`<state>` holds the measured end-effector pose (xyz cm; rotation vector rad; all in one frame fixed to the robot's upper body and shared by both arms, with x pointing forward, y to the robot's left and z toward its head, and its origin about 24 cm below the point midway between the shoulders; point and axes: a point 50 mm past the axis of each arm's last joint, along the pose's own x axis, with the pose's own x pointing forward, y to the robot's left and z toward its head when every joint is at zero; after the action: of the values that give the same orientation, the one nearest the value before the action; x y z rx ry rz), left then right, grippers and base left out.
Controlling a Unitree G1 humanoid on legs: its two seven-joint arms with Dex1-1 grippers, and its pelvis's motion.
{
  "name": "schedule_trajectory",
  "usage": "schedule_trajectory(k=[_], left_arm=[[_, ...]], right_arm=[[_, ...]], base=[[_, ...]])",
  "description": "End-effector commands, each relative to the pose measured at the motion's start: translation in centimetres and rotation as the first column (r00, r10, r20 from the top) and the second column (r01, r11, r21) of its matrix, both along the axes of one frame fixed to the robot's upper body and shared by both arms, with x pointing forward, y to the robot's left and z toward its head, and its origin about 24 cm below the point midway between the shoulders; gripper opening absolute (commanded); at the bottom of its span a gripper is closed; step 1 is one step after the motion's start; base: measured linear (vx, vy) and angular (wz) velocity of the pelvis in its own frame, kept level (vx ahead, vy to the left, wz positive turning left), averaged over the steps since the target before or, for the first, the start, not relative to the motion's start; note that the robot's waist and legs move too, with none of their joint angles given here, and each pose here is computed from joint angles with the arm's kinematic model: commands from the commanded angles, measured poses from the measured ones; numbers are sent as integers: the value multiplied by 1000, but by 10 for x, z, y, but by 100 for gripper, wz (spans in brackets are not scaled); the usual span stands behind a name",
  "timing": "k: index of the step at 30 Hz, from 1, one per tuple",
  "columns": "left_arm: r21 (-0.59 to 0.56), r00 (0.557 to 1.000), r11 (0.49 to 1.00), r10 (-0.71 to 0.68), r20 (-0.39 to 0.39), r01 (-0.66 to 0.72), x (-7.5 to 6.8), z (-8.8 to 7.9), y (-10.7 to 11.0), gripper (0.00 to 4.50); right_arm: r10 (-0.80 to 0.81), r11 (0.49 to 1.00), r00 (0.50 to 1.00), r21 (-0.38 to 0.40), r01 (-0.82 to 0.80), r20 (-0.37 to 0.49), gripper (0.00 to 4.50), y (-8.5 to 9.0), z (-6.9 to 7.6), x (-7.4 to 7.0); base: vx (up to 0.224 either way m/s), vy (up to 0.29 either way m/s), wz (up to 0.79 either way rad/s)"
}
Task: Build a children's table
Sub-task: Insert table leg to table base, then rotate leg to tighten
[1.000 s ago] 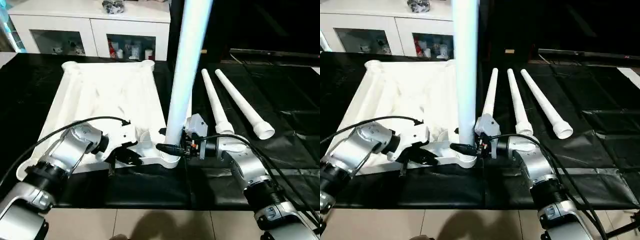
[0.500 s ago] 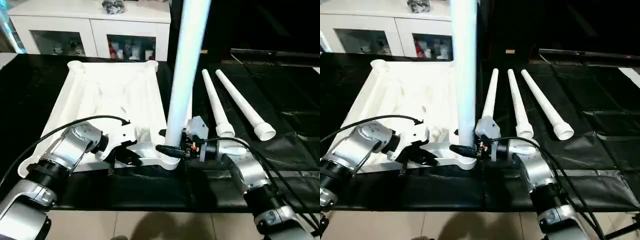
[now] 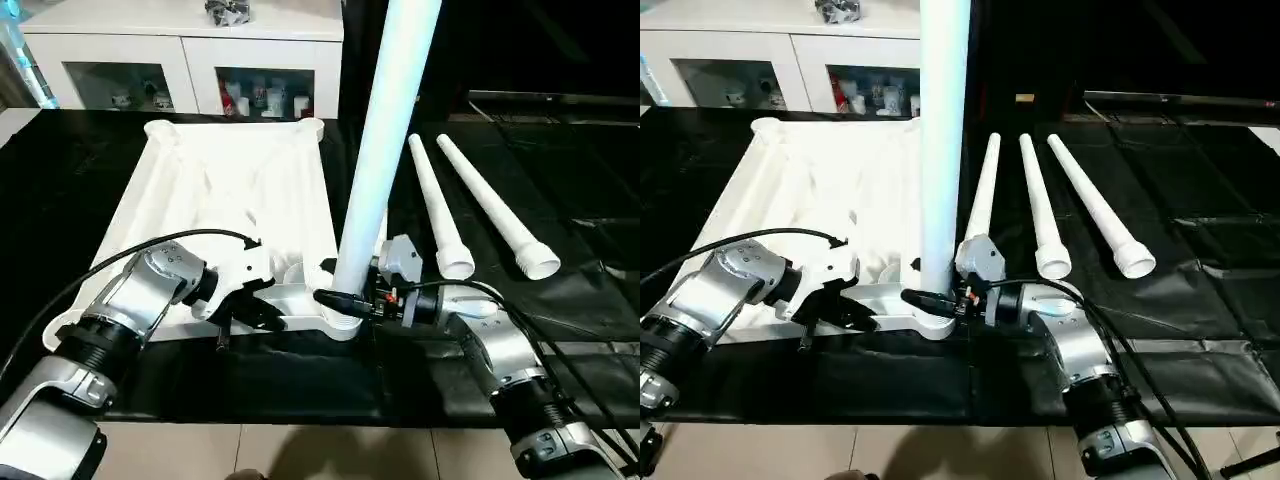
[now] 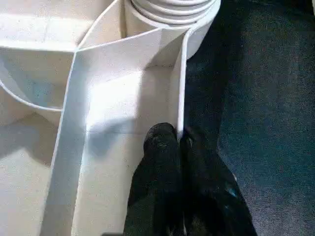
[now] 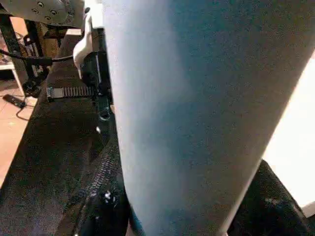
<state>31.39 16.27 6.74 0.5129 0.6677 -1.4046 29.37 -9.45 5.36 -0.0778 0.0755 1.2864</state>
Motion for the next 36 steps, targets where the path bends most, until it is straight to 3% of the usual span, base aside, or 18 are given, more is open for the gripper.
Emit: schedule_trajectory(k=[1, 8, 12, 15, 17, 18, 24, 27, 36], left_arm=[[-39, 999, 999, 3, 47, -2, 7, 10, -11, 0], [-55, 999, 998, 37, 30, -35, 7, 8, -9, 0], [-132, 986, 977, 167, 0, -166, 7, 8, -9, 0], [-195, 938, 920, 345, -11, -341, 7, 8, -11, 0], [-206, 922, 901, 386, -16, -381, 7, 7, -11, 0], [-215, 885, 862, 465, -24, -459, 2, 7, -12, 0], [-243, 804, 774, 592, -48, -585, -16, 10, -29, 0], [-237, 792, 762, 608, -60, -603, -22, 7, -43, 0], [-215, 758, 734, 651, -46, -644, -22, 5, -48, 0]], right_arm=[[72, 994, 986, -74, -84, -147, 193, 9, -35, -20], [63, 995, 988, -70, -74, -140, 193, 11, -33, -18], [-119, 991, 983, -70, 110, -137, 193, 16, -34, -2], [-334, 942, 930, -73, 326, -156, 193, 25, -36, 15], [-375, 927, 912, -70, 369, -168, 193, 27, -37, 19], [-477, 878, 857, -66, 473, -198, 193, 35, -36, 28], [-606, 793, 757, -107, 600, -243, 193, 52, -35, 42], [-601, 797, 760, -120, 591, -246, 193, 60, -36, 42], [-576, 817, 779, -163, 553, -246, 193, 69, -42, 37]], base=[[0, 0, 0], [0, 0, 0], [0, 0, 0], [0, 0, 0], [0, 0, 0], [0, 0, 0], [0, 0, 0], [0, 0, 0], [0, 0, 0]])
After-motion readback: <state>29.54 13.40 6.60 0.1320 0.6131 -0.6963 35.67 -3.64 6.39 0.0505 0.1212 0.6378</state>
